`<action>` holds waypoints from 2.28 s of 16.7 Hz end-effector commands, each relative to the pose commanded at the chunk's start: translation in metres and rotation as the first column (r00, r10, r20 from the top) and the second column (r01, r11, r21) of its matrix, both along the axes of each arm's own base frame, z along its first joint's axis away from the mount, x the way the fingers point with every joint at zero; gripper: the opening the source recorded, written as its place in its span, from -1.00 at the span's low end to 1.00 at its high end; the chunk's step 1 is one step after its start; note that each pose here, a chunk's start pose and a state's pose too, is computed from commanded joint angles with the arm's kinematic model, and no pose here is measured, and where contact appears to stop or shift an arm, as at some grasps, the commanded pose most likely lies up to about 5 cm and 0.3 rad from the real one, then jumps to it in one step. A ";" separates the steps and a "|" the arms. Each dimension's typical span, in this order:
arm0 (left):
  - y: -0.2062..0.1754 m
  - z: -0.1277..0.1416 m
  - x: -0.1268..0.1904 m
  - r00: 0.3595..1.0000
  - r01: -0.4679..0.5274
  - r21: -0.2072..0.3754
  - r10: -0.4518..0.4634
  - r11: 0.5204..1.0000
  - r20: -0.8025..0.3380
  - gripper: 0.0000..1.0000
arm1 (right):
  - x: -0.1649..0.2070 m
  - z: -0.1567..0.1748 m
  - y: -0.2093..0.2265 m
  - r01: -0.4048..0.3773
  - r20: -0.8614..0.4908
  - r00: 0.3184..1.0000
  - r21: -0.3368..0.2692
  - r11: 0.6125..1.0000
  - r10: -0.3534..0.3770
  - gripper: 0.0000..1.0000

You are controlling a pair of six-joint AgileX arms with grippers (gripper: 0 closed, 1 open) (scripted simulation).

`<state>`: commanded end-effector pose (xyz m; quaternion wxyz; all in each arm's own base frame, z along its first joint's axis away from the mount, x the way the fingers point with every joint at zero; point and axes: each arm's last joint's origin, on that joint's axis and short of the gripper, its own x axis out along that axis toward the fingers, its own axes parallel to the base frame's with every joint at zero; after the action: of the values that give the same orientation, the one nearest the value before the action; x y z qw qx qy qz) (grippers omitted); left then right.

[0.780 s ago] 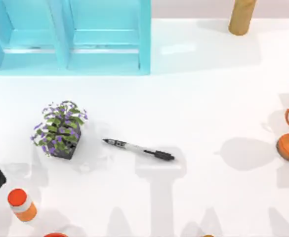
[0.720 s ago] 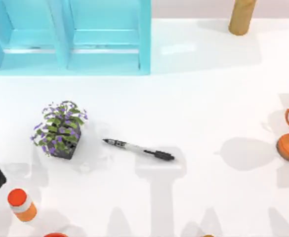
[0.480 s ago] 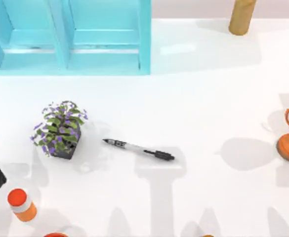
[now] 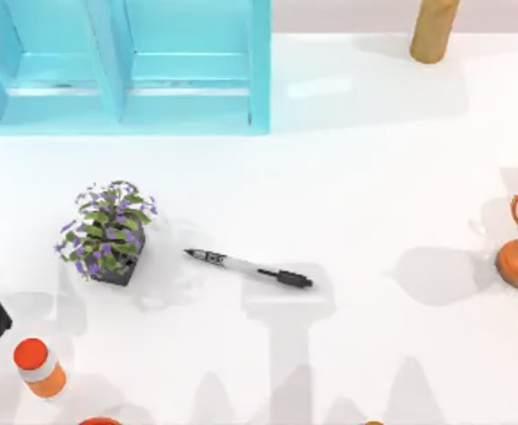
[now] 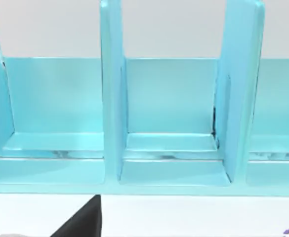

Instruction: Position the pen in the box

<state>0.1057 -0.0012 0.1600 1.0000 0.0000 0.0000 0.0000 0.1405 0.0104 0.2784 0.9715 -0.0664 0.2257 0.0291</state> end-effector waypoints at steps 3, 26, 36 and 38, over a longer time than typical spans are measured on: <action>0.000 0.000 0.000 1.000 0.000 0.000 0.000 1.000 0.000 1.00 | 0.041 0.056 0.013 -0.068 -0.151 0.987 -0.063 0.996 0.058 1.00; 0.000 0.000 0.000 1.000 0.000 0.000 0.000 1.000 0.000 1.00 | 0.248 -0.070 0.296 -0.865 -0.892 0.147 0.093 0.493 0.427 1.00; 0.000 0.000 0.000 1.000 0.000 0.000 0.000 1.000 0.000 1.00 | 0.240 -0.096 0.314 -0.885 -0.903 0.073 0.137 0.445 0.423 1.00; 0.000 0.000 0.000 1.000 0.000 0.000 0.000 1.000 0.000 1.00 | 0.241 -0.102 0.316 -0.886 -0.903 0.070 0.138 0.442 0.423 1.00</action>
<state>0.1057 -0.0012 0.1600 1.0000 0.0000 0.0000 0.0000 0.3813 0.3268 0.1761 0.5324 -0.3672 0.6093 0.4588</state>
